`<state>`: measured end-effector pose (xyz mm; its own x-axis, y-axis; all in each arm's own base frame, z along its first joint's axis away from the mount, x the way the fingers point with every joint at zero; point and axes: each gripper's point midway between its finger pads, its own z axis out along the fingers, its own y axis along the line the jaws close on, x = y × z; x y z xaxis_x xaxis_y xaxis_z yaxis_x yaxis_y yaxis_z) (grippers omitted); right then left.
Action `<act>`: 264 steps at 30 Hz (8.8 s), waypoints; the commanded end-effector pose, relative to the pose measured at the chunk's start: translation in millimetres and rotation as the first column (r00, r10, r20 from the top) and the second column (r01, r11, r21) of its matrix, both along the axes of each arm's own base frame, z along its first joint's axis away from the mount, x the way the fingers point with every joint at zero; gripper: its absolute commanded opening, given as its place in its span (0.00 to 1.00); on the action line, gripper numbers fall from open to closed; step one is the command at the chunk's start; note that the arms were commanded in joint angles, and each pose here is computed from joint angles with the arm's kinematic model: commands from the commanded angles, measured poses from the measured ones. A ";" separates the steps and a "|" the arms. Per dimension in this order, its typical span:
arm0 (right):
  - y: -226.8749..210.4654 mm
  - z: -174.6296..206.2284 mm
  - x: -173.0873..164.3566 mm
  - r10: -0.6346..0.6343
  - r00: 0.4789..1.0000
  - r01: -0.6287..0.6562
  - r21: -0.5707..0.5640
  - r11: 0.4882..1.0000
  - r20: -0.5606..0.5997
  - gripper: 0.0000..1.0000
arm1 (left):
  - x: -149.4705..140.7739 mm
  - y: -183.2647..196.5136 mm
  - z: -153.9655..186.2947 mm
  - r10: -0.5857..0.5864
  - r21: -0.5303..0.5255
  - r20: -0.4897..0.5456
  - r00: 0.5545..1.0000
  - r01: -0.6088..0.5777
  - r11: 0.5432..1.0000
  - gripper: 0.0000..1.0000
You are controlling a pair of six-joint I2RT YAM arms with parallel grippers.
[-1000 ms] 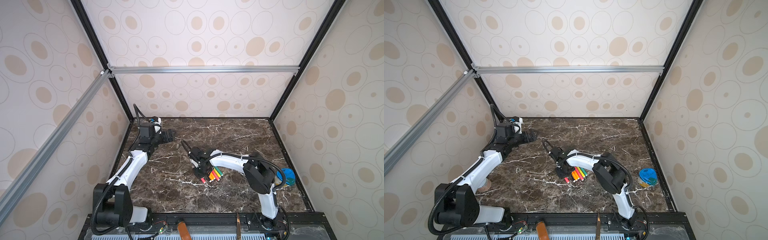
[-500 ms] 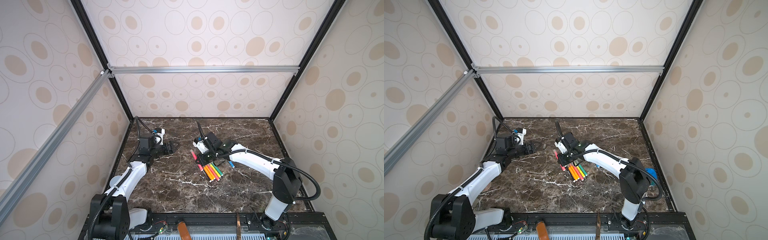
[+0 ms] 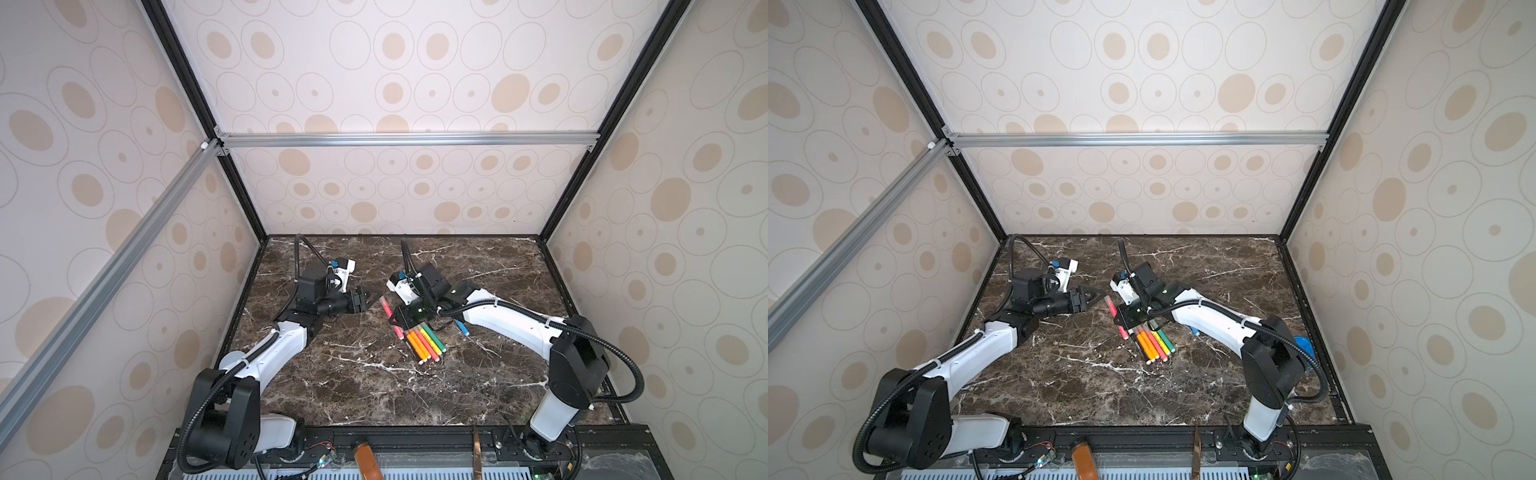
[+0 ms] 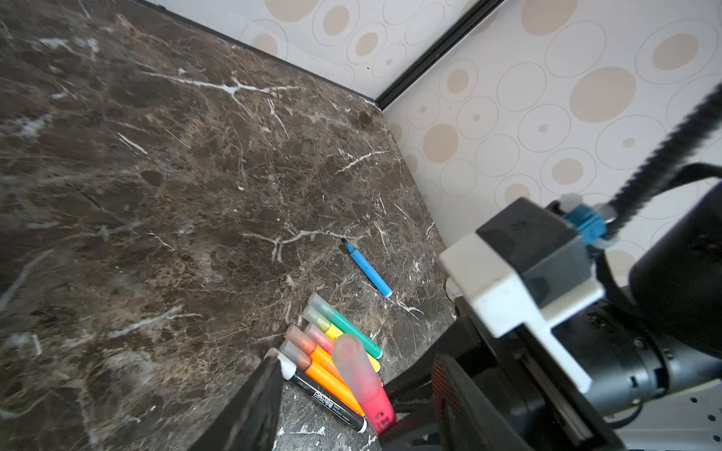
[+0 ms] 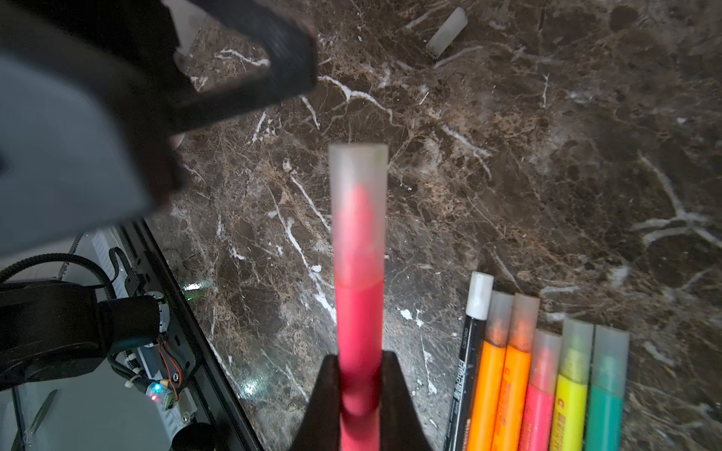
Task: Remove pen caps from pens
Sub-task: Open the pen cap on the pen, then place the pen at the center of the table, then place the pen cap at the top-left of the table.
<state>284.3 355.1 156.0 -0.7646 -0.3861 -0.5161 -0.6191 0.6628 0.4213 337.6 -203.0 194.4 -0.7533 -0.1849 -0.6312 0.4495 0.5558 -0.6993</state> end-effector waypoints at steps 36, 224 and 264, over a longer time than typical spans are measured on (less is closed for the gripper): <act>1.6 3.3 1.3 0.009 0.999 -0.010 0.041 0.999 0.036 0.04 | -6.1 -41.2 12.1 -0.163 -0.057 0.017 0.986 0.164 0.985 0.00; -194.7 -110.2 36.4 -0.346 0.938 0.274 -0.530 0.803 -0.038 0.39 | 132.7 126.3 -148.7 0.327 0.618 -0.175 0.929 -0.155 0.771 0.00; -192.3 -135.7 52.4 -0.299 0.954 0.230 -0.642 0.732 0.002 0.43 | 116.5 90.7 -171.5 0.239 0.585 -0.239 0.941 -0.056 0.809 0.24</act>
<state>333.2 167.5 19.8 -0.9221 -0.3514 -0.1621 -0.3460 0.9362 -0.0612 460.2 -112.7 27.0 -0.8998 -0.0156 -0.4361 0.1491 0.9283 -0.3407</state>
